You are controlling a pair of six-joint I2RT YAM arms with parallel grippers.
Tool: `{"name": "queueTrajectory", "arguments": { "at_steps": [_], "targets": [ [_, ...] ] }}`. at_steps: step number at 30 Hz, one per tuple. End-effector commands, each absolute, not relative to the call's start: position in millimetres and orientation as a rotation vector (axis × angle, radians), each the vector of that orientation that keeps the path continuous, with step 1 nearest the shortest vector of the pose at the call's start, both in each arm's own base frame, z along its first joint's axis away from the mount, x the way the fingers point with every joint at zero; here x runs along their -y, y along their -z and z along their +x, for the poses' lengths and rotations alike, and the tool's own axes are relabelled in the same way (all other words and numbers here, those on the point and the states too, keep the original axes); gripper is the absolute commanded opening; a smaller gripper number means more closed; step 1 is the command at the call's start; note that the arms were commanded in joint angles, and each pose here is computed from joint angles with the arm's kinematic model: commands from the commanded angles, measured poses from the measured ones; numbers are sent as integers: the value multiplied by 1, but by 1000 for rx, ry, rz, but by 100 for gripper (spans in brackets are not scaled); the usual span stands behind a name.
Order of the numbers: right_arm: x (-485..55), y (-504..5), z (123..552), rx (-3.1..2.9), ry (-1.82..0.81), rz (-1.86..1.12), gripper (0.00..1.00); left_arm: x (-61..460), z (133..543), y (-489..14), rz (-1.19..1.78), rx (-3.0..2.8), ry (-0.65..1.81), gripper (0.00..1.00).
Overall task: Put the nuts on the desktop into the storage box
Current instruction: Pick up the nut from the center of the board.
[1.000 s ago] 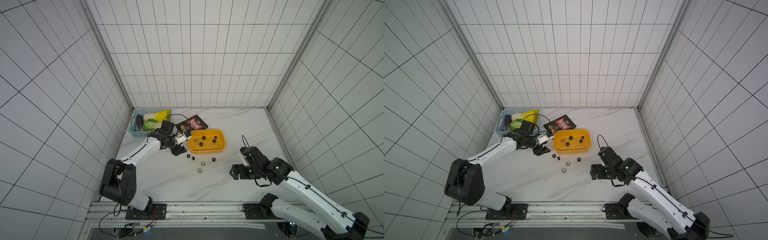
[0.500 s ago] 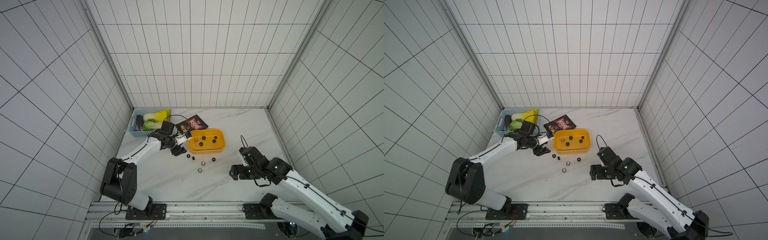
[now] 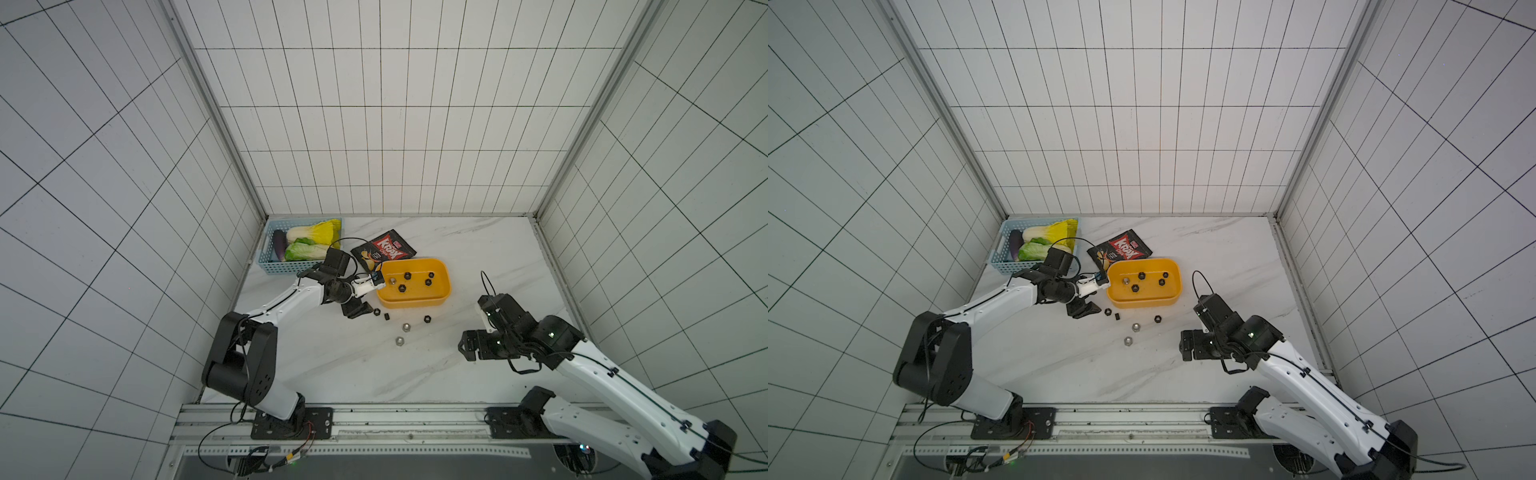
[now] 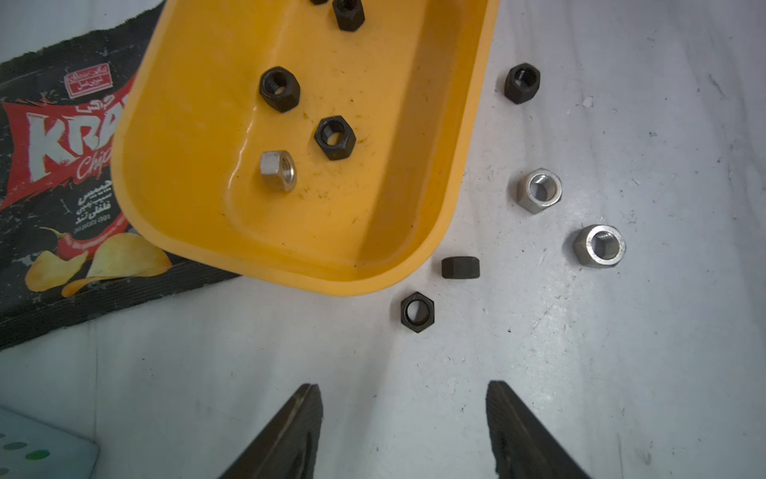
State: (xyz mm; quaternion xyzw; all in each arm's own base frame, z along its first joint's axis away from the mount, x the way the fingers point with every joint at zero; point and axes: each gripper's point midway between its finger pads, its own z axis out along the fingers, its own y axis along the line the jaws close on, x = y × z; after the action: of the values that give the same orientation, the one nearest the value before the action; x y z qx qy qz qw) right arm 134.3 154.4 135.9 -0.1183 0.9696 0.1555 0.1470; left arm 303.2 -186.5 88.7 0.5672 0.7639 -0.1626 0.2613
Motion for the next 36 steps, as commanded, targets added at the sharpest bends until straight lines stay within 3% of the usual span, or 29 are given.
{"name": "queueTrajectory", "arguments": {
  "at_steps": [1, 25, 36],
  "targets": [
    [-148, -126, 131, -2817, -398, -340, 96, 190, 304, -79, 1588, -2022, 406, 67],
    [-148, -123, 132, -2825, -378, -338, 96, 207, 304, -26, 1626, -2110, 353, 67],
    [-148, -123, 133, -2828, -374, -335, 96, 216, 293, -12, 1684, -2152, 379, 62]
  ]
}}
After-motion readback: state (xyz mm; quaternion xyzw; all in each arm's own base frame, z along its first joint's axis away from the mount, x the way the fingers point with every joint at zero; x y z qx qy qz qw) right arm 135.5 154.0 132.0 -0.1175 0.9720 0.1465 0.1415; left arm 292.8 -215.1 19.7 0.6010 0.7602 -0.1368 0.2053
